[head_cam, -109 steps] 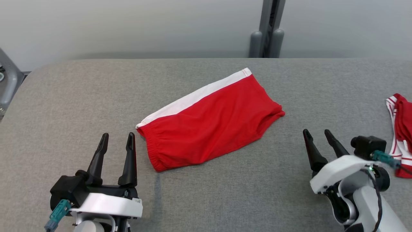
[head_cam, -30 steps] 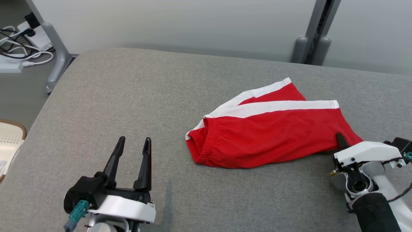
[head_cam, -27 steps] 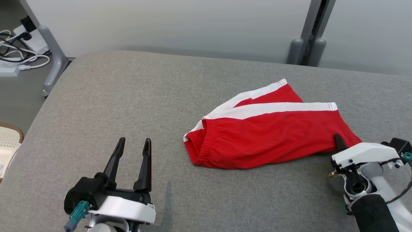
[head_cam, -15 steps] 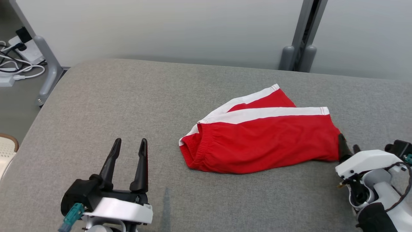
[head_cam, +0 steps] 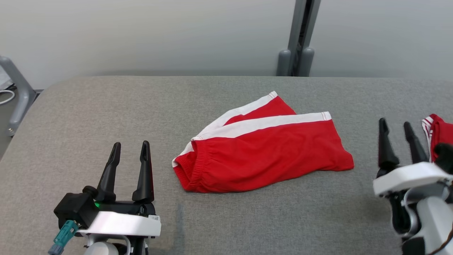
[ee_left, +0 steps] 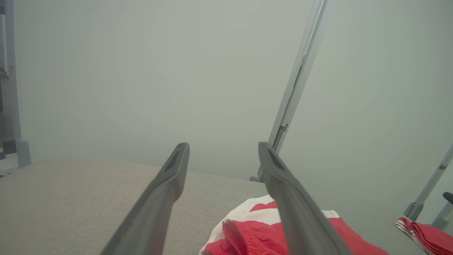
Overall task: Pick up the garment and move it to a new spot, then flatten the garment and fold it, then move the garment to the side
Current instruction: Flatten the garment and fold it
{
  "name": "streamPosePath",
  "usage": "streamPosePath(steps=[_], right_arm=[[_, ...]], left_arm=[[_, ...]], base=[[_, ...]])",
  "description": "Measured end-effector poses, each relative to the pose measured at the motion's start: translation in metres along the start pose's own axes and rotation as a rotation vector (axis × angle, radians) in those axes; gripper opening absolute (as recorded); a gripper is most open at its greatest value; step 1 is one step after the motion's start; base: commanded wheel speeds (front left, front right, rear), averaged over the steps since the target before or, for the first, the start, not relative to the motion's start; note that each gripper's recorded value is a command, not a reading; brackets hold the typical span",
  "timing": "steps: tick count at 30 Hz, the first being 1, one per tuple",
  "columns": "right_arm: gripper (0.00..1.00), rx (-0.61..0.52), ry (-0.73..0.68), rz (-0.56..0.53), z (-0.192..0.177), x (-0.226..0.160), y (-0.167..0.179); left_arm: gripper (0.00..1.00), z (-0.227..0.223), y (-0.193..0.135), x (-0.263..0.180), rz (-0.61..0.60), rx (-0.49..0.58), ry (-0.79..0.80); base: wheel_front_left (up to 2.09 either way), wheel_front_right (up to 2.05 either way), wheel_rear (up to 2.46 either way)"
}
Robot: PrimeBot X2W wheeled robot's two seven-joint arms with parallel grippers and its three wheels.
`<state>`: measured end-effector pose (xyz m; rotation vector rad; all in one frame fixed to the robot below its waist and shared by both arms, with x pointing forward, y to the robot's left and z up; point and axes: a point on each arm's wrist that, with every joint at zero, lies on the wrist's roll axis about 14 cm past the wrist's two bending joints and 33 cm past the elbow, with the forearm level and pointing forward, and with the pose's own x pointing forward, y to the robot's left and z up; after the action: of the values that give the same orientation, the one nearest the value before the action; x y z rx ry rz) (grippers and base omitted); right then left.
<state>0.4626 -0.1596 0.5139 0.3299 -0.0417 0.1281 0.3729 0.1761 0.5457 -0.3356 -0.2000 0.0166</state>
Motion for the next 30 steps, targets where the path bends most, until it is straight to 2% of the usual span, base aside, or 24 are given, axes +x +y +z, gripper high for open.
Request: streamPosePath(steps=[3,5,12,17,22,30], right_arm=[[1.00,0.003,-0.031,0.009,0.001,-0.016,0.008],[1.00,-0.057,-0.042,0.026,0.004,-0.021,0.009],[1.00,-0.050,-0.066,0.002,0.006,-0.028,0.005],[1.00,-0.053,-0.039,-0.019,-0.005,-0.033,-0.002],[1.00,-0.052,-0.011,-0.053,-0.015,-0.035,-0.013],[1.00,-0.053,0.024,-0.105,-0.028,-0.041,-0.031]], left_arm=[[1.00,-0.008,-0.003,0.003,-0.007,-0.012,0.022],[1.00,-0.016,-0.003,0.004,-0.004,-0.016,0.044],[1.00,-0.049,-0.005,0.011,-0.014,-0.018,0.138],[1.00,-0.104,-0.018,0.023,-0.092,0.043,0.301],[1.00,-0.138,-0.029,0.048,-0.145,0.052,0.434],[1.00,-0.180,-0.033,0.072,-0.140,0.077,0.632]], base=[[0.00,0.00,0.00],[0.00,0.00,0.00],[0.00,0.00,0.00],[0.00,0.00,0.00],[0.00,0.00,0.00],[0.00,0.00,0.00]])
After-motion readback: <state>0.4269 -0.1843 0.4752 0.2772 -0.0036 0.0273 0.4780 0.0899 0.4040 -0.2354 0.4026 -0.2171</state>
